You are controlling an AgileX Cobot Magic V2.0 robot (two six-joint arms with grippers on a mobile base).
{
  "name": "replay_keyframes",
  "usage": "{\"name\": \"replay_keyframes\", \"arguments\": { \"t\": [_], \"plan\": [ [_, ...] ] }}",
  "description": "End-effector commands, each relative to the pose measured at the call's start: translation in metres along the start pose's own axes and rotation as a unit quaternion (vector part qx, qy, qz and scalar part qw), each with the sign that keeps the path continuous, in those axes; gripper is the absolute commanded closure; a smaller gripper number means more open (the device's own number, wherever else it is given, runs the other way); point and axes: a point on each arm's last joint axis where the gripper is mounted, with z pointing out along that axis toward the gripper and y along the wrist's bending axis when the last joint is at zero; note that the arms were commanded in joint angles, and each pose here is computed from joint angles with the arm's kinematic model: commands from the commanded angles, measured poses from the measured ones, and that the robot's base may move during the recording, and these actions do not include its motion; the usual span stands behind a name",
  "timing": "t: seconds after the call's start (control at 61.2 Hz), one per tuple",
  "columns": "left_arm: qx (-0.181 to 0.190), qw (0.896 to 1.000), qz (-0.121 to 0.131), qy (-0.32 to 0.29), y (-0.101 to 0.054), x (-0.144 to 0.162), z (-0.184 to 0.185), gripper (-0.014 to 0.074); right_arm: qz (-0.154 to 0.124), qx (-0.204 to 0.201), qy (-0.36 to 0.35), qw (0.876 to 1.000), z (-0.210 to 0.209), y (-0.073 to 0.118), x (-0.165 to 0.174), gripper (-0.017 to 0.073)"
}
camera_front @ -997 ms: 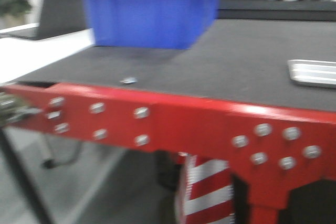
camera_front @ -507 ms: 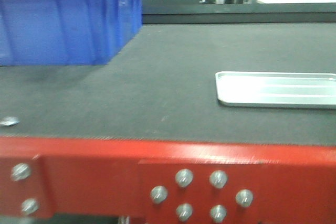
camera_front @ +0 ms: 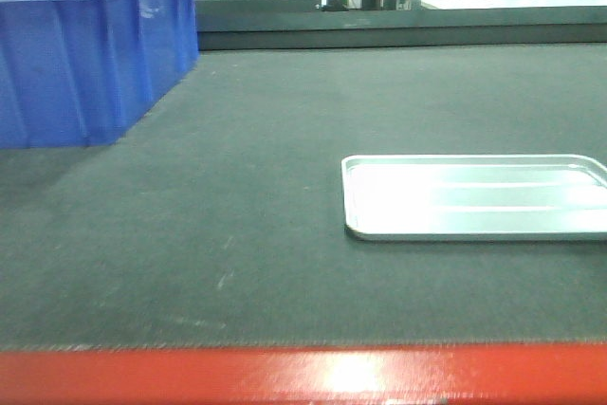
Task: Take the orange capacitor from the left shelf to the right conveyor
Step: 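Stop the base beside the conveyor facing the silver tray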
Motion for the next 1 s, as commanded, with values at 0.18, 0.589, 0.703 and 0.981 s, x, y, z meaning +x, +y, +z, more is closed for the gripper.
{"name": "replay_keyframes", "arguments": {
  "t": [0.18, 0.589, 0.703, 0.981],
  "plan": [
    [0.007, 0.999, 0.0, -0.053, -0.0011, -0.0104, -0.002, 0.0699, -0.009, -0.001, -0.053, 0.999, -0.0009, 0.0003, -0.0165, 0.0397],
    [0.007, 0.999, 0.0, -0.053, -0.0011, -0.0104, -0.002, 0.0699, -0.009, -0.001, -0.053, 0.999, -0.0009, 0.0003, -0.0165, 0.0397],
    [0.007, 0.999, 0.0, -0.053, -0.0011, -0.0104, -0.002, 0.0699, -0.009, -0.001, -0.053, 0.999, -0.0009, 0.0003, -0.0165, 0.0397],
    [0.007, 0.999, 0.0, -0.053, -0.0011, -0.0104, -0.002, 0.0699, -0.009, -0.002, -0.054, 0.998, -0.001, 0.0003, -0.0168, 0.0397]
  ]
}}
